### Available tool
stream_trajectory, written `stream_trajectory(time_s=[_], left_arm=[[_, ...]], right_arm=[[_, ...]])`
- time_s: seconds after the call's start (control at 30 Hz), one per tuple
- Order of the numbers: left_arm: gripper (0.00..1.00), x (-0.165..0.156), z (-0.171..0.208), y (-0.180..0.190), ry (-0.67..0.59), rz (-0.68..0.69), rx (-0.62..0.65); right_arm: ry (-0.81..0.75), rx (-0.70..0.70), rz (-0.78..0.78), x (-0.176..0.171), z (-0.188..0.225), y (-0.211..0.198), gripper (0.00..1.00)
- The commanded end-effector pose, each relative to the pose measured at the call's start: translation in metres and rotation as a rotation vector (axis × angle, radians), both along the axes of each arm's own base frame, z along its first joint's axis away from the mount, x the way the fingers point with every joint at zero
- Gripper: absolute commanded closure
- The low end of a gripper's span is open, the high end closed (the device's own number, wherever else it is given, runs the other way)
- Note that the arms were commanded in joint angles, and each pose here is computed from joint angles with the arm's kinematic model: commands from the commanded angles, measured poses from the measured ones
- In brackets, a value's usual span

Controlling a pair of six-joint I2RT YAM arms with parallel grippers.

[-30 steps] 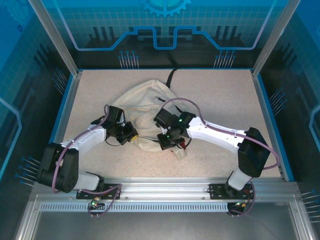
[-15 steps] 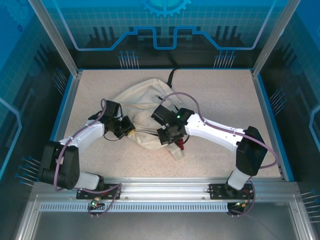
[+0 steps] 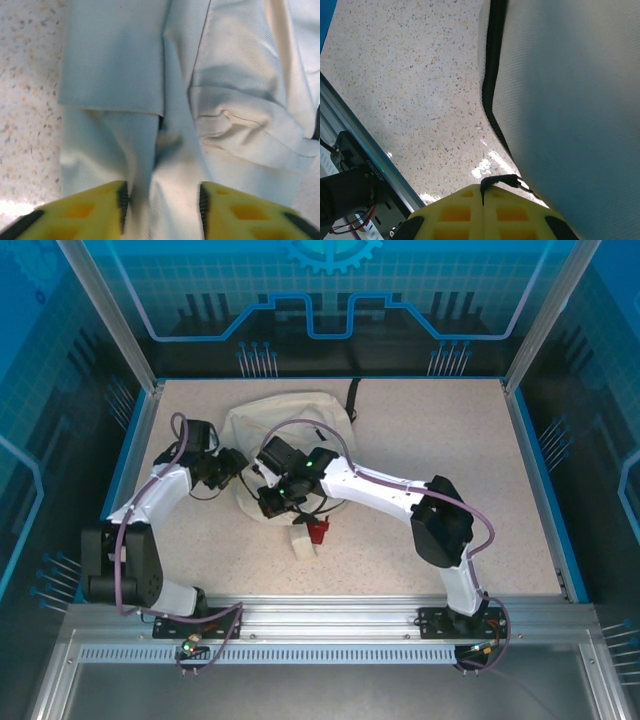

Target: Pack the student bag

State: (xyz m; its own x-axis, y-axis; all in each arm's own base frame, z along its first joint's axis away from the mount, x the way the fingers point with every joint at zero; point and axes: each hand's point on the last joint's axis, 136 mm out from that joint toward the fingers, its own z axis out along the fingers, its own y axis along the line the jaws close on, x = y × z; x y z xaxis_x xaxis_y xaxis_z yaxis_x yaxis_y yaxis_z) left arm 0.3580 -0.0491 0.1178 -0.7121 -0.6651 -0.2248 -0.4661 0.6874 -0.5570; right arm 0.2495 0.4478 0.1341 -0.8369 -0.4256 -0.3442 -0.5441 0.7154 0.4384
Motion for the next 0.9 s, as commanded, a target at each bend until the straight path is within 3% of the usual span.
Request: stream_trajectory(time_s=[0.0, 0.27, 0.47, 0.63, 0.77, 0.87], left_arm=[[0.46, -0.024, 0.011, -0.003, 0.02, -0.016, -0.018], [0.37, -0.068, 0.01, -0.039, 0.092, 0.011, -0.291], [0.36, -0.087, -0.005, -0.055, 0.159, 0.039, -0.355], [0.37, -0.077, -0.012, -0.068, 0.148, 0.029, -0.423], [0.42, -0.063, -0.008, -0.076, 0.126, 0.015, -0.456], [0.57, -0.058, -0.011, -0.074, 0.124, 0.02, -0.439]], right_arm=[[-0.018, 0.067, -0.008, 0.002, 0.017, 0.008, 1.0], [0.017, 0.079, -0.049, 0.0, 0.015, -0.008, 1.0], [0.044, 0.087, -0.042, -0.004, 0.011, -0.006, 1.0], [0.051, 0.094, -0.023, -0.008, 0.013, -0.001, 1.0], [0.059, 0.073, -0.016, -0.014, 0.011, -0.004, 1.0], [0.052, 0.031, -0.032, -0.016, 0.01, -0.012, 1.0]])
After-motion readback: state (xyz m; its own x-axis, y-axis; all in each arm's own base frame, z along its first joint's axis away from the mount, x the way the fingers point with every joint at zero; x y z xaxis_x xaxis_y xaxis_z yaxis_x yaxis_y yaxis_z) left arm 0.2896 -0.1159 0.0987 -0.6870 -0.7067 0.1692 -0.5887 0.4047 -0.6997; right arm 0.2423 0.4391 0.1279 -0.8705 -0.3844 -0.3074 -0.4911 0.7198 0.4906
